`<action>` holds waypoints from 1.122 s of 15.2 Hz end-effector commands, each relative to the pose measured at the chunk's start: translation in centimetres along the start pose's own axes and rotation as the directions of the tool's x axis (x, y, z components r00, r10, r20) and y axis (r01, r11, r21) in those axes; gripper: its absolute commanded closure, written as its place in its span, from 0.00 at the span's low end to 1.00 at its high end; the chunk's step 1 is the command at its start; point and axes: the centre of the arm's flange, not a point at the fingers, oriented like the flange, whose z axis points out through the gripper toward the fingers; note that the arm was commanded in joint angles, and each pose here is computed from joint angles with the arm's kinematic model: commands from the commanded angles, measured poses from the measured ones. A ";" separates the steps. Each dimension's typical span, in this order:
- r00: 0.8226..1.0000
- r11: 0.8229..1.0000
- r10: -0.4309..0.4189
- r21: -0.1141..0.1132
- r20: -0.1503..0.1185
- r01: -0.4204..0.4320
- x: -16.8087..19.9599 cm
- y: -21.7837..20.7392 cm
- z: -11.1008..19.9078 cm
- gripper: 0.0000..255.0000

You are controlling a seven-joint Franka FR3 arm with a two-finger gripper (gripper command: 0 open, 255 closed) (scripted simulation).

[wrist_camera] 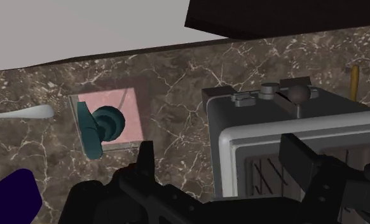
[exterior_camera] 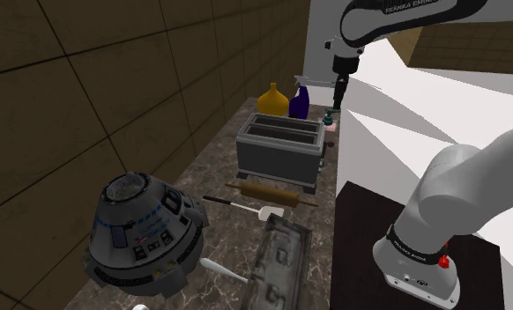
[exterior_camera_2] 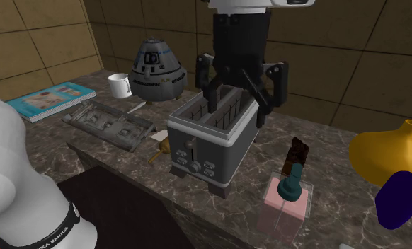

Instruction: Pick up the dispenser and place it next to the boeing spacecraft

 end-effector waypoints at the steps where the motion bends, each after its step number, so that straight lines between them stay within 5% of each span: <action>1: 1.000 1.000 -0.013 0.009 -0.002 0.013 0.2 2.4 1.6 0.00; 10: 0.998 0.997 -0.062 0.053 -0.011 0.062 1.8 12.7 8.1 0.00; 17: 0.998 0.997 -0.062 0.053 -0.011 0.062 1.8 12.5 11.8 0.00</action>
